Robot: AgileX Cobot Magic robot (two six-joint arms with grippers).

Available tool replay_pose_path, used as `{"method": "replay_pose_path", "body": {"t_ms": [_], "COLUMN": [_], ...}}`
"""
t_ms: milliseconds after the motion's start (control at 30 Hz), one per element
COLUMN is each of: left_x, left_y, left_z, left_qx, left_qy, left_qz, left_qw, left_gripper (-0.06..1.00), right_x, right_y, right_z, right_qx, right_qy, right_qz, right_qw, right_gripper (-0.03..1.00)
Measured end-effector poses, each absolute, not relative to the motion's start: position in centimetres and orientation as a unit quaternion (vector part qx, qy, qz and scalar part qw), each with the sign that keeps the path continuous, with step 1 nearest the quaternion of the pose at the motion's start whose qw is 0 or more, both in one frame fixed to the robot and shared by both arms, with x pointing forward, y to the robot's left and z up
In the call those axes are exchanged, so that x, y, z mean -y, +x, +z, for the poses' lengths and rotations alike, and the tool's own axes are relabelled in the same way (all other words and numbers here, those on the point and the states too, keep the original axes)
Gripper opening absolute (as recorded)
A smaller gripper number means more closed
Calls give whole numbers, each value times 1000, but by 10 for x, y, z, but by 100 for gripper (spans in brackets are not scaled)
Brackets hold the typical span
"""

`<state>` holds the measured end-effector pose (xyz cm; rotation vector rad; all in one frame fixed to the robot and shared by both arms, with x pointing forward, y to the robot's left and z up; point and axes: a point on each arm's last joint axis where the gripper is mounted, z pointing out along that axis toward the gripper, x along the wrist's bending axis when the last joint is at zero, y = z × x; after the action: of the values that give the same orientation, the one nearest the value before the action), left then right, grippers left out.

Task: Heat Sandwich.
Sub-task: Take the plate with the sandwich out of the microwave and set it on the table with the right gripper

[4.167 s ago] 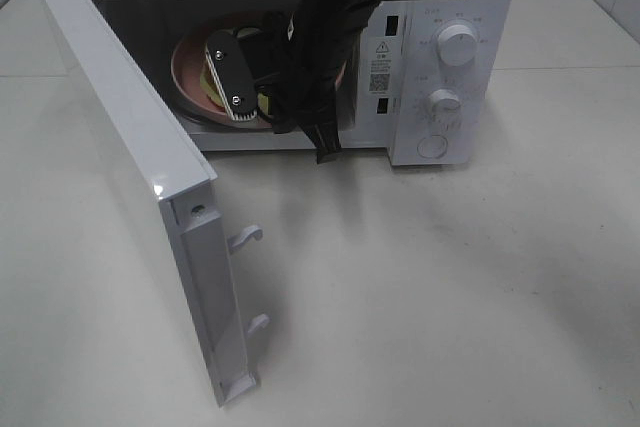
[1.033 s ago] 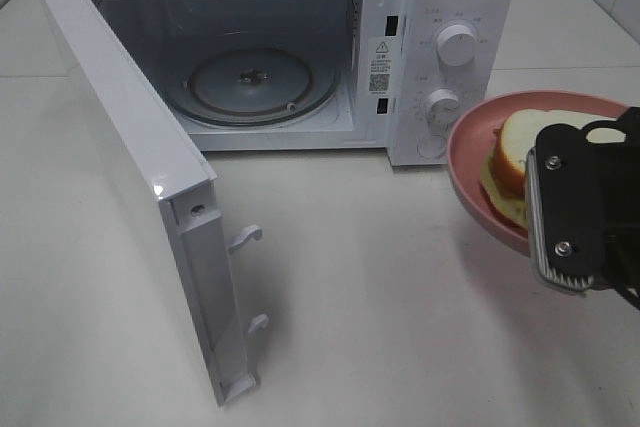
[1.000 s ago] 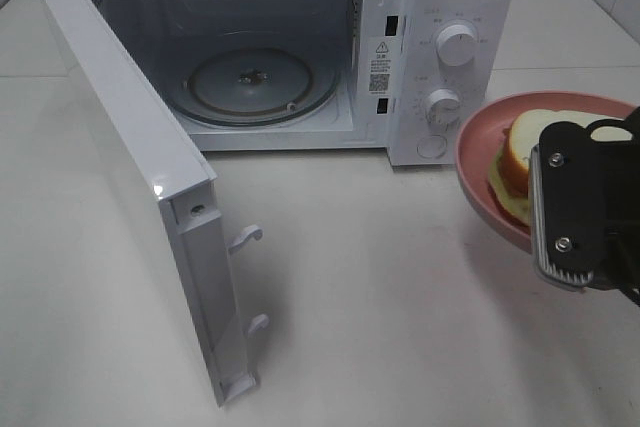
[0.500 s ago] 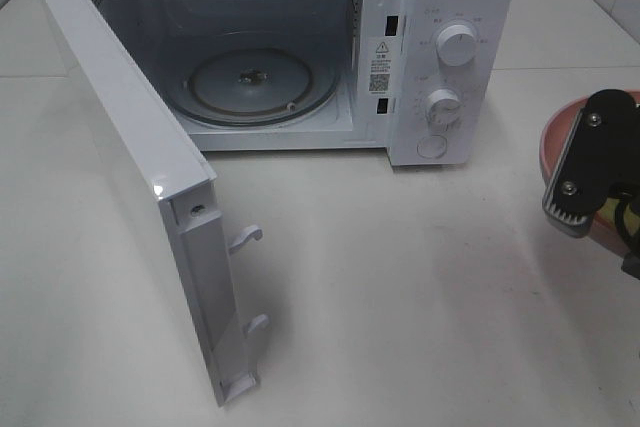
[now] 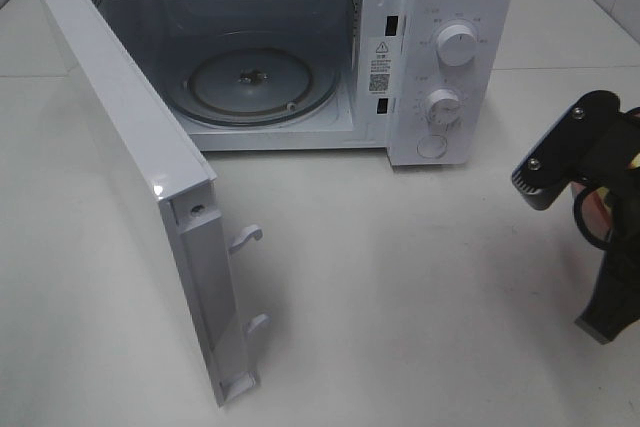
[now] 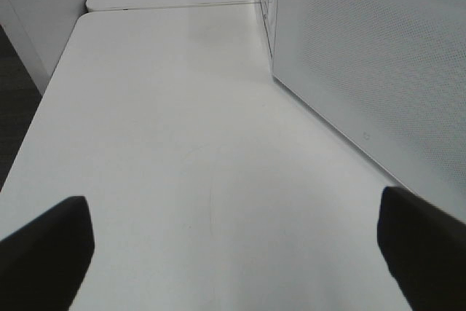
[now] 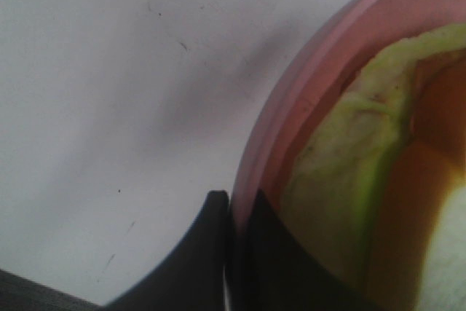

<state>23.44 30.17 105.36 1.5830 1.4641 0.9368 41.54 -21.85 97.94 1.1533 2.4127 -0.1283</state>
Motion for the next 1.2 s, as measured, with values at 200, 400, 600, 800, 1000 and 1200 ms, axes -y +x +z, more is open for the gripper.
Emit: {"method": "replay_pose_path", "body": {"t_ms": [200, 400, 600, 800, 1000, 1200], "left_x": [-302, -302, -302, -302, -302, -302], "left_y": [234, 234, 234, 234, 234, 234], "left_z": [1054, 1054, 1054, 1054, 1054, 1054], "left_qx": [-575, -575, -575, -575, -575, -575], "left_qy": [621, 621, 621, 621, 621, 621], "left_qz": [368, 368, 368, 368, 368, 368], "left_qw": [385, 385, 385, 385, 385, 385], "left_gripper": [99, 99, 99, 99, 99, 99], "right_x": [217, 227, 236, 250, 265, 272], "right_y": [438, 457, 473, 486, 497, 503], "right_z": [967, 960, 952, 942, 928, 915], "right_qx": [-857, -833, -815, -794, -775, -763], "right_qy": [463, 506, 536, 569, 593, 611], "right_qz": [-40, -40, -38, -40, -41, -38], "right_qw": [224, 220, 215, 212, 213, 208], "right_gripper": [4, 4, 4, 4, 4, 4]}}
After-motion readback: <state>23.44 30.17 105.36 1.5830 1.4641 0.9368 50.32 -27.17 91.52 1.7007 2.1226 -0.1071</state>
